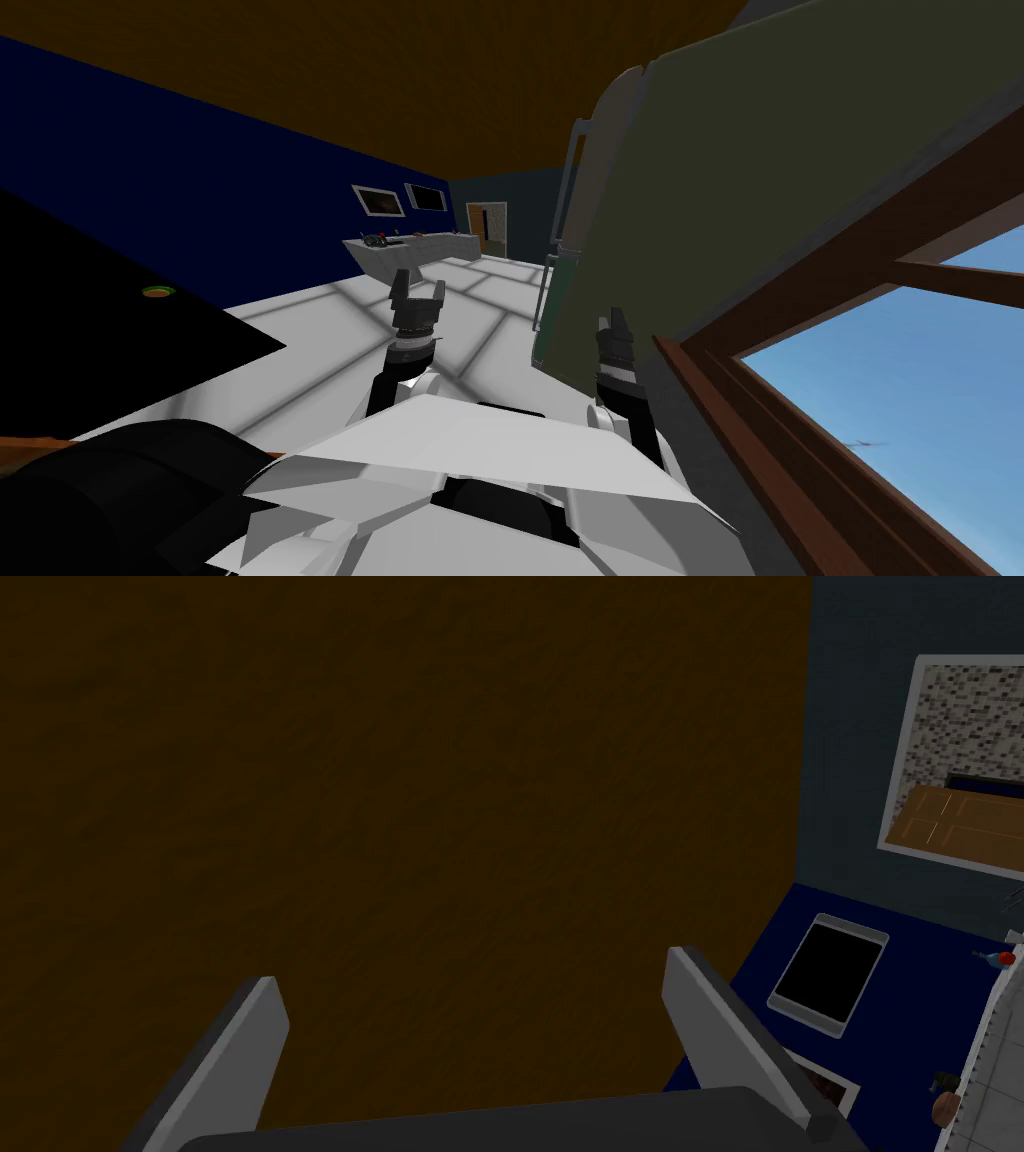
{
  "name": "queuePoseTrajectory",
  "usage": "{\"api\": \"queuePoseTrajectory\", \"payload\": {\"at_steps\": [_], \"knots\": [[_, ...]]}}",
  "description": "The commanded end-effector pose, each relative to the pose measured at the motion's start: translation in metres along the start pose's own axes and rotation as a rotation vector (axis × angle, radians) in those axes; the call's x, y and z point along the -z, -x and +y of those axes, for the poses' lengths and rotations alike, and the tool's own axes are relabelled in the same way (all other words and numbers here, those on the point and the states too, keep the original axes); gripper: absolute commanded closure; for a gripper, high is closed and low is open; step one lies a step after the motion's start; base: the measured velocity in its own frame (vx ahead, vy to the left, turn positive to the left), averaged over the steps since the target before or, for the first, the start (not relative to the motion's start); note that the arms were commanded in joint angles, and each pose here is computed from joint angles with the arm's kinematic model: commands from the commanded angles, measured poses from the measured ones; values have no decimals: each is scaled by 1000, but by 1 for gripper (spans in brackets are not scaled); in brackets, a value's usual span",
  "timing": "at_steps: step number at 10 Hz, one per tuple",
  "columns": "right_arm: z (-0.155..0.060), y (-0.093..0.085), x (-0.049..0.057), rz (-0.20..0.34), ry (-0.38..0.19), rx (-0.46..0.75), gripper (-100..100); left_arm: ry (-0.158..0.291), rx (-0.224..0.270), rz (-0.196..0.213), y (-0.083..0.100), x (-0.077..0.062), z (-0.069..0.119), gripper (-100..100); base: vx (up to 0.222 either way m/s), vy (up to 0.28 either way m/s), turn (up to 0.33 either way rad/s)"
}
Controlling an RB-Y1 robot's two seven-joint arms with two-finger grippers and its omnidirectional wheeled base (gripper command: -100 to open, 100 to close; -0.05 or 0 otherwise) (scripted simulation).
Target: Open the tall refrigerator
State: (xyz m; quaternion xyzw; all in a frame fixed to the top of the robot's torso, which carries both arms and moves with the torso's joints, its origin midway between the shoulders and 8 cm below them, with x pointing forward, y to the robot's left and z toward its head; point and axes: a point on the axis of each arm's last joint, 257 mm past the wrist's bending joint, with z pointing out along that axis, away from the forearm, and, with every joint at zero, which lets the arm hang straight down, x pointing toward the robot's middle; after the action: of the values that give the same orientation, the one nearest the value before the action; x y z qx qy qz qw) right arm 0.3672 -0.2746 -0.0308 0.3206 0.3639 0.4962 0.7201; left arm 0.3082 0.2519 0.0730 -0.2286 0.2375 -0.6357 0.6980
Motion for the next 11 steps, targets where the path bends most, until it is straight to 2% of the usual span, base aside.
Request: {"api": "queuePoseTrajectory", "payload": {"at_steps": [1,9,10,11], "knots": [[0,0,0,0,0,0,0,0,0,0,0,0,0,0,0,0,0],[0,0,0,0,0,0,0,0,0,0,0,0,0,0,0,0,0],[0,-1,0,32,4,35,-100,0,0,0,0,0,0,0,25,12,-25],[-1,-2,0,55,7,65,-100,0,0,0,0,0,0,0,49,19,-52]]}}
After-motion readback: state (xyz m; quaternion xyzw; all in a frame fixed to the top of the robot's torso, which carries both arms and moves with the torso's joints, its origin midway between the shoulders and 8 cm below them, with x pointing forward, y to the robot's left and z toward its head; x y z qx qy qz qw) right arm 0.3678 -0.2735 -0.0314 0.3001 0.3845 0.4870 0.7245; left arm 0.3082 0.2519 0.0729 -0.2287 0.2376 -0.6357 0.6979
